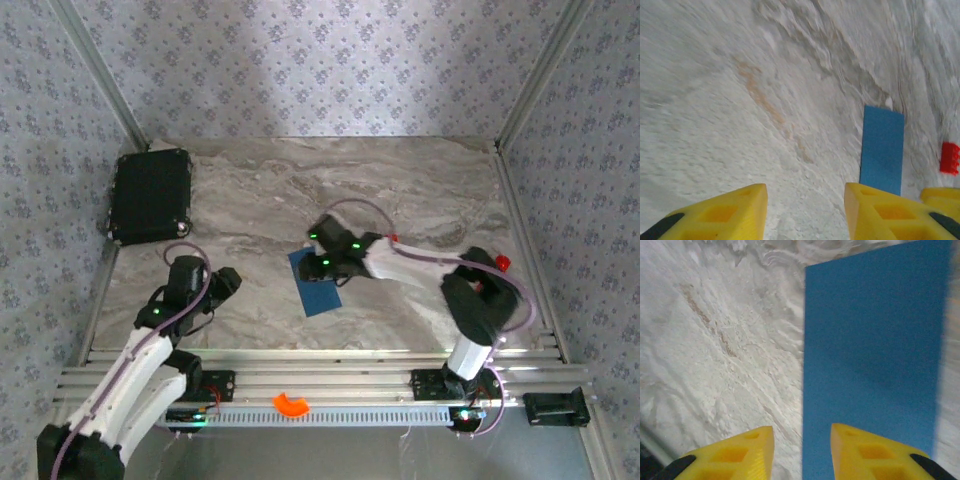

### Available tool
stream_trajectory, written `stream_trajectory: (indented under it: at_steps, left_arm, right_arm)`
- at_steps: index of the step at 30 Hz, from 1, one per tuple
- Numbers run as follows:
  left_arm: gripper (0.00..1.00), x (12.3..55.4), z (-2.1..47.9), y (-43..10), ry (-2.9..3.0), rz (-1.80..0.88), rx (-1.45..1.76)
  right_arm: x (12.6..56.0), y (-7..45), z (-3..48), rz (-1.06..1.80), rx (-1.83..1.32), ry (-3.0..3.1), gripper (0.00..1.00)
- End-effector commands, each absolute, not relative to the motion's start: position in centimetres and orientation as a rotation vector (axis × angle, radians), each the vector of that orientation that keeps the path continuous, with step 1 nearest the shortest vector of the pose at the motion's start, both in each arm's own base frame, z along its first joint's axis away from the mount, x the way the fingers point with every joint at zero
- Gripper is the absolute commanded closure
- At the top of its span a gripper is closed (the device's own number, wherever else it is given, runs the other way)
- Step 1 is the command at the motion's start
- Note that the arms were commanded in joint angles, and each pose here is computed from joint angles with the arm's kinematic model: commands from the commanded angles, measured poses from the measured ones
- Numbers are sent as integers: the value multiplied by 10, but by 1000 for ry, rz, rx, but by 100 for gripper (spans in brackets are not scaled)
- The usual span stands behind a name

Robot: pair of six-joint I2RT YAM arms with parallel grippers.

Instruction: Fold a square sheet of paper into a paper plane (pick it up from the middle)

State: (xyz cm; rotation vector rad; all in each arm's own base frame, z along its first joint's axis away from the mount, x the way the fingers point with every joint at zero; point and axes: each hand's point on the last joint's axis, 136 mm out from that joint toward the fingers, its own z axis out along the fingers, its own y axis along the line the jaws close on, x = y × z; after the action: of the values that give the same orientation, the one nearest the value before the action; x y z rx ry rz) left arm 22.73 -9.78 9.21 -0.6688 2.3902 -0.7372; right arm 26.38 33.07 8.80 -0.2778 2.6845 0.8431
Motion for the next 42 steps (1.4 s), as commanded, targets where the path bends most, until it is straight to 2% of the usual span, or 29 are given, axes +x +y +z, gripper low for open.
stream_trajectory:
  at_steps: [1, 4, 14, 25, 32, 42]
  left_arm:
    - [60, 235, 98, -130, 2412, -927, -526]
    - [61, 241, 101, -142, 2439, -950, -454]
    - [60, 247, 91, -197, 2558, -1046, -285]
    - [55, 240, 74, -229, 2647, -1111, -231]
    - [54, 237, 66, -248, 2663, -1135, -220]
    - [59, 242, 49, -267, 2716, -1134, -224]
  right_arm:
    - [269, 323, 102, 1200, -124, 2559, 78]
    - [262, 297, 91, 1277, -36, 2550, 86]
    - [244, 294, 58, 1280, -52, 2692, 93]
    - [238, 274, 6, 1234, 109, 2818, 95]
    - [233, 266, 0, 1232, 201, 2819, 95]
    - [230, 258, -10, 1227, 264, 2821, 94]
